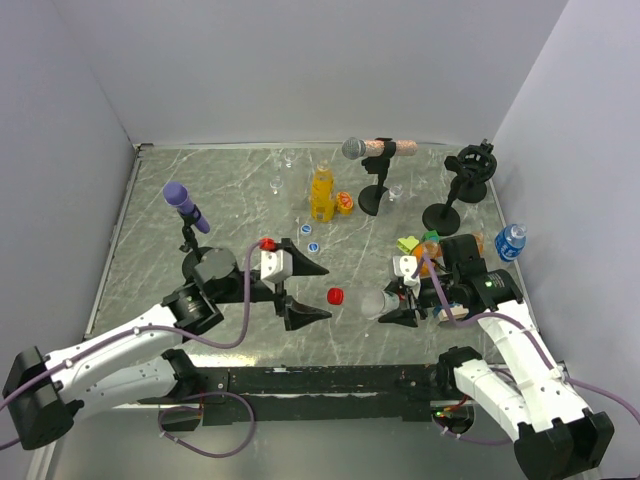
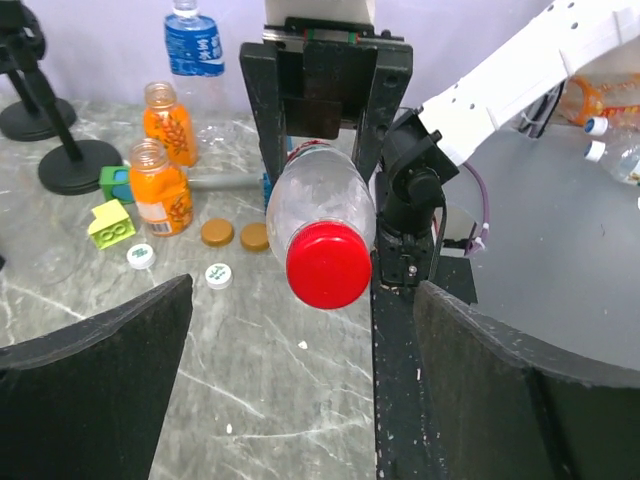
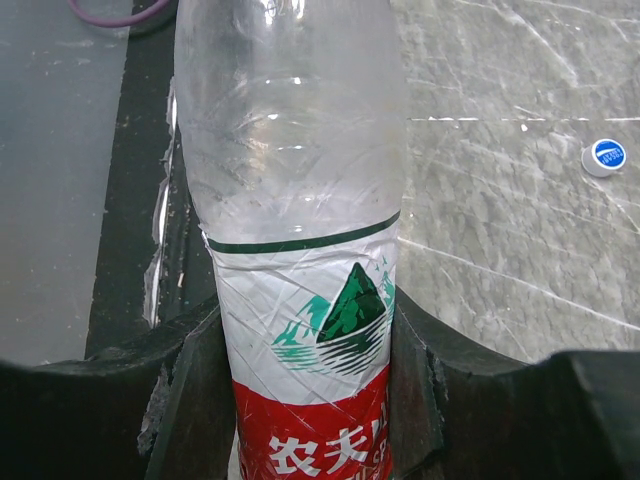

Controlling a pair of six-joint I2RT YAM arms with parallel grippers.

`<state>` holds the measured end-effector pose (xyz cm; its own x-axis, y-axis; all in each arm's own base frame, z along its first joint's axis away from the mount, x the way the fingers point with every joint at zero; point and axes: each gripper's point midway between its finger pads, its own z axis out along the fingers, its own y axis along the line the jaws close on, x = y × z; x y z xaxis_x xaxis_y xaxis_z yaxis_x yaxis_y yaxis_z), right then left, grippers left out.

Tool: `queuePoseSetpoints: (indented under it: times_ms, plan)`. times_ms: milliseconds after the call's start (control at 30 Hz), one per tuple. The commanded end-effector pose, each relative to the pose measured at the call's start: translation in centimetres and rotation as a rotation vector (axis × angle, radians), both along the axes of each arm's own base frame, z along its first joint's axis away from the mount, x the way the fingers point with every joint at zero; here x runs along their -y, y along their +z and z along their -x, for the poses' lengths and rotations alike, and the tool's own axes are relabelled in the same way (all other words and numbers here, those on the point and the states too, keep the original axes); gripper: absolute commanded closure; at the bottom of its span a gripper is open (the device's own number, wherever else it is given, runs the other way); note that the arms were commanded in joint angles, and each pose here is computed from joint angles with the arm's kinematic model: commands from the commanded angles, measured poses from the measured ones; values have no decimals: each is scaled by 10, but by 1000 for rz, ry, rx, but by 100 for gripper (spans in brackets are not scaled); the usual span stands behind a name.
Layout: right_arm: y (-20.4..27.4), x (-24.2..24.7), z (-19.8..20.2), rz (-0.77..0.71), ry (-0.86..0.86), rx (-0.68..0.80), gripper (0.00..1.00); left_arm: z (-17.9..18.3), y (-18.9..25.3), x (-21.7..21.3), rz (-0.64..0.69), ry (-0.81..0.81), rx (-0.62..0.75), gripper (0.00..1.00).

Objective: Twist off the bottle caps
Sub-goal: Pass from the left arm to the right, then unscrew the bottle cap from the plastic bottle.

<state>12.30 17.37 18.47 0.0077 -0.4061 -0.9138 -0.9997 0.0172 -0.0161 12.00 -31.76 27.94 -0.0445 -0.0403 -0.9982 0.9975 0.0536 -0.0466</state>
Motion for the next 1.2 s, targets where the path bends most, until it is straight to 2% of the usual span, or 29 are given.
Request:
queuePoseSetpoints:
  times_ms: [0,167,400,600,900,1000,1167]
  plan:
    - [7,-5,5,-49,41,14,69,8,38,8,107,-67,131,8]
    - [7,-4,3,-46,29,18,69,6,36,9,96,-52,92,17]
    - [5,-4,0,-36,20,2,69,8,33,8,112,-46,52,23]
    - [4,-4,0,-36,16,-2,69,7,30,13,83,-52,35,39]
    - [3,-4,-2,-33,10,-14,69,9,28,14,68,-49,21,41]
    - [2,-4,-3,-31,8,-16,69,11,29,14,68,-52,17,47]
    - [2,-4,-3,-28,5,-18,69,12,24,18,45,-62,-9,68]
